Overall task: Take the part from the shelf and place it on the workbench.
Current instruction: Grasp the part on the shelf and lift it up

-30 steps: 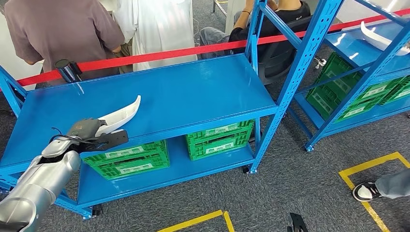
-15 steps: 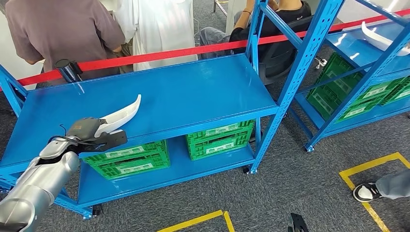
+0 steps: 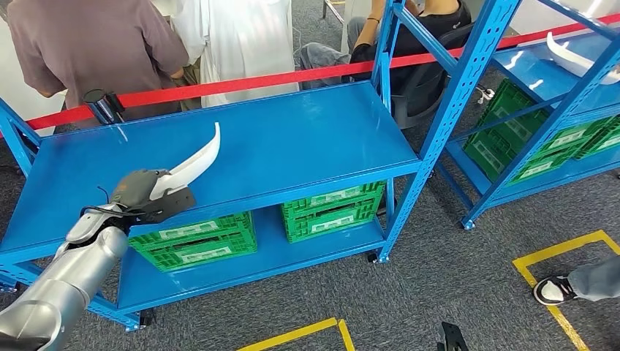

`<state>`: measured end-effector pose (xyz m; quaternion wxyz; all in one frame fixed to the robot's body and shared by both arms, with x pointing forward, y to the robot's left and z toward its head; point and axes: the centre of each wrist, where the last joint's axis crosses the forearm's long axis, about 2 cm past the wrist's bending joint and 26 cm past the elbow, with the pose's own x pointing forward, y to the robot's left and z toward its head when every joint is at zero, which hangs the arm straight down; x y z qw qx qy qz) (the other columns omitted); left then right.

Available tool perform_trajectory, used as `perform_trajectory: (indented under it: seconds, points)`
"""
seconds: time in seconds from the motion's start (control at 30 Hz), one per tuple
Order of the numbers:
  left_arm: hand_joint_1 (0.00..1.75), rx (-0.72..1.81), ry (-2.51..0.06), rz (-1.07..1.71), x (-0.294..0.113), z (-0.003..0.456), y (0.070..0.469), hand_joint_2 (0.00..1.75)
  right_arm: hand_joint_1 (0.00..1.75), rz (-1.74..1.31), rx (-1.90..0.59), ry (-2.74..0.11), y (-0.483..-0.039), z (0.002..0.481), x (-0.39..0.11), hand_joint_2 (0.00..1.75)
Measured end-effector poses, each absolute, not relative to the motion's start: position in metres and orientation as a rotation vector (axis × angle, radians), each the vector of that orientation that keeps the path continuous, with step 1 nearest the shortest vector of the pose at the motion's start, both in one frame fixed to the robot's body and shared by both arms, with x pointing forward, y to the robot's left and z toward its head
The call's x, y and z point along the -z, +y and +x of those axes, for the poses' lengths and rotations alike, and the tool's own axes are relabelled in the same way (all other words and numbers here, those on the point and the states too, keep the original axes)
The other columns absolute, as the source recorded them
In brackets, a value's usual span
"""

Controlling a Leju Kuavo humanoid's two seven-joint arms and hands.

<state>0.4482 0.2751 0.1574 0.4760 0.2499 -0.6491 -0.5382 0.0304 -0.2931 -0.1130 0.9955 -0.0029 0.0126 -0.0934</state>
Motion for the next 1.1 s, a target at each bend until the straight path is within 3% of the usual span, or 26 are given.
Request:
perform_trajectory:
  seconds: [0.47,1.1]
  points:
    - [1.75,0.775,-2.180,0.440,-0.242,0.472,0.236,1.75,0.00,-0.015,0.178,0.013,-0.293,0.030,0.113,0.00]
    - [1.75,0.546,-2.354,0.306,-0.270,0.461,0.231,1.75,0.00,-0.009,0.169,0.022,-0.292,0.029,0.113,0.00]
